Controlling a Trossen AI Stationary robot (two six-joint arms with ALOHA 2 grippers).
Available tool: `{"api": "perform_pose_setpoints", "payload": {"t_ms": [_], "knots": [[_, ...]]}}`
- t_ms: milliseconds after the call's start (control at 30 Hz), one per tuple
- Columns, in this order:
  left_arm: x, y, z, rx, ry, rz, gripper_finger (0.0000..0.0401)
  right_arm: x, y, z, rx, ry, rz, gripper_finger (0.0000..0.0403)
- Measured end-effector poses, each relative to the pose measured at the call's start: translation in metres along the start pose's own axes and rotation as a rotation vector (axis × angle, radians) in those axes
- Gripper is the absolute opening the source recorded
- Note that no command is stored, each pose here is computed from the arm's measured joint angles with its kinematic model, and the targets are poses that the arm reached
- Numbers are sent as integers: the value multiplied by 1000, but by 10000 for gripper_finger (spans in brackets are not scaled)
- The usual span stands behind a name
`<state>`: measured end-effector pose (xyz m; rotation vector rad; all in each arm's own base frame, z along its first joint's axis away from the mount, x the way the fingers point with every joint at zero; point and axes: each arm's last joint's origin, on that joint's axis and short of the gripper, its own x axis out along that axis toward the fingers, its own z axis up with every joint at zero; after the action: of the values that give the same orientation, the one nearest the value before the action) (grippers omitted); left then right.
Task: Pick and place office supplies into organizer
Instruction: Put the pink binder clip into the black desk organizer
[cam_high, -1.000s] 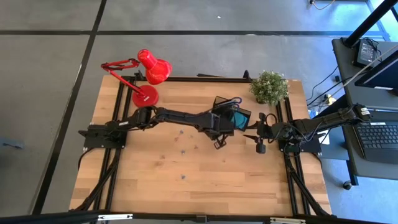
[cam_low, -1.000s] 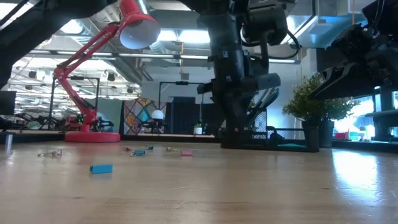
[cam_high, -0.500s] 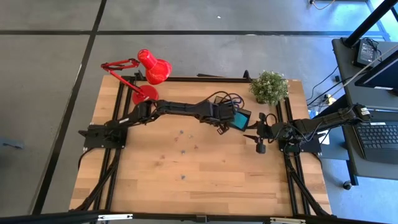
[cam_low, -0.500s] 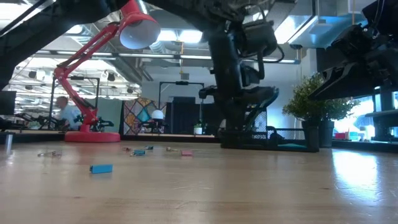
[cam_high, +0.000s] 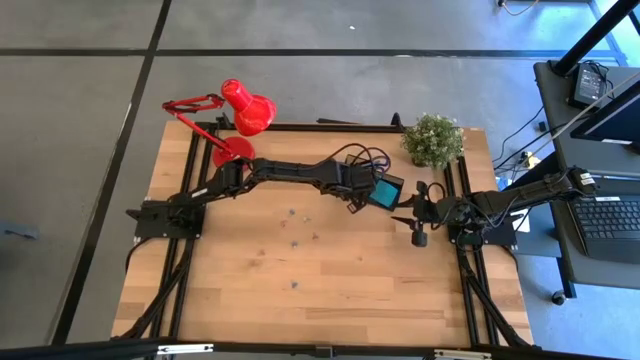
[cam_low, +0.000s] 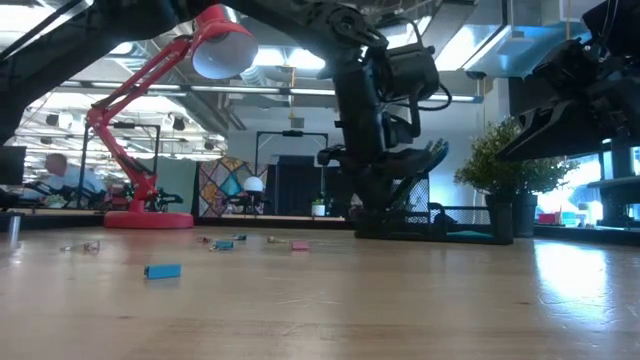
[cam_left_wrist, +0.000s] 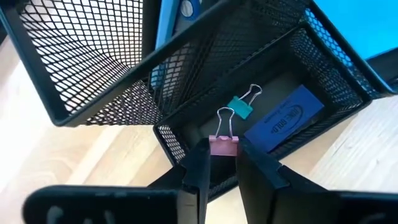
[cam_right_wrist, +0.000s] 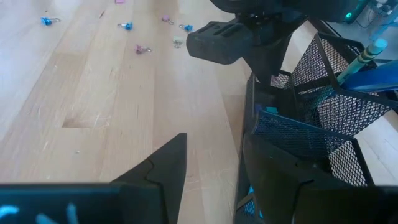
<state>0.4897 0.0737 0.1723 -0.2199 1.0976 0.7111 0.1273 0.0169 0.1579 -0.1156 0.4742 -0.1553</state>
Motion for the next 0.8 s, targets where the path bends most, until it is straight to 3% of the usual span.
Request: {"api": "perform_pose_setpoints", "payload": {"t_ms": [333,600,700,800], "knots": [[-7,-6,1,91,0,-24,119,0,0,0,20,0,0,162],[-46,-13,-4,200,139,-76,129,0,0,0,19,2,0,162],[-63,-24,-13,346,183,-108,127,0,0,0,18,2,0,162],[-74,-38,-25,588,200,-128,125,0,0,0,18,3,0,162]]}}
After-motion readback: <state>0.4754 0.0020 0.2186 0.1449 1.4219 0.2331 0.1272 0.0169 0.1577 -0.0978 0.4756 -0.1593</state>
